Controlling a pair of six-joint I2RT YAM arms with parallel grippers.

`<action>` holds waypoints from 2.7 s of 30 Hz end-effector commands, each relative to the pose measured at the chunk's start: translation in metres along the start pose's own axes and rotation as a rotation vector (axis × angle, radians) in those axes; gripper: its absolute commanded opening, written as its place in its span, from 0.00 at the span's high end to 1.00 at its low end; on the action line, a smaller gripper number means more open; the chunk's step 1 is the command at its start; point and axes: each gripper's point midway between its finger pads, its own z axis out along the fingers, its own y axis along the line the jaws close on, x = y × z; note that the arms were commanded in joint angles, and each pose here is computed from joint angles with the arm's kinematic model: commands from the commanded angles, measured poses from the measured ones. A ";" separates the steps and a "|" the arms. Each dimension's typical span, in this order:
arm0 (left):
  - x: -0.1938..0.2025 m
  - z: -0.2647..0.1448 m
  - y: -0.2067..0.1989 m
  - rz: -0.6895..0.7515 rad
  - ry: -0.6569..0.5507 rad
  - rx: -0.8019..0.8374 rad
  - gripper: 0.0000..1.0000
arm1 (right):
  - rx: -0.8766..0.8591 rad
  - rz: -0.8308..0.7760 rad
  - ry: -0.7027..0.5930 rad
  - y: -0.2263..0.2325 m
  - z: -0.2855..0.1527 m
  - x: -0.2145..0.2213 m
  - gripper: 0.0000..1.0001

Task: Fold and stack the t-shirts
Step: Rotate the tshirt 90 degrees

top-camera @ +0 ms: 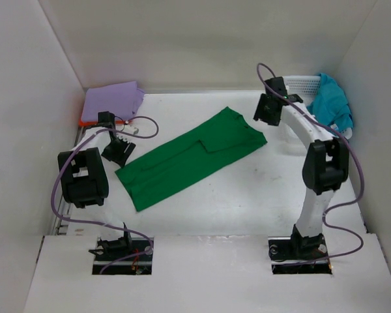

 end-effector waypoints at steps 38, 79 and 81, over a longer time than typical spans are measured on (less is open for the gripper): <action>-0.008 -0.007 -0.032 -0.007 0.019 0.136 0.44 | -0.103 0.180 0.127 0.037 0.093 -0.039 1.00; 0.053 0.006 -0.123 -0.270 0.042 0.403 0.82 | -0.387 0.268 0.326 0.236 -0.141 0.363 0.37; 0.058 0.002 -0.130 -0.267 0.033 0.420 0.82 | -0.380 0.313 0.337 0.239 -0.140 0.375 0.37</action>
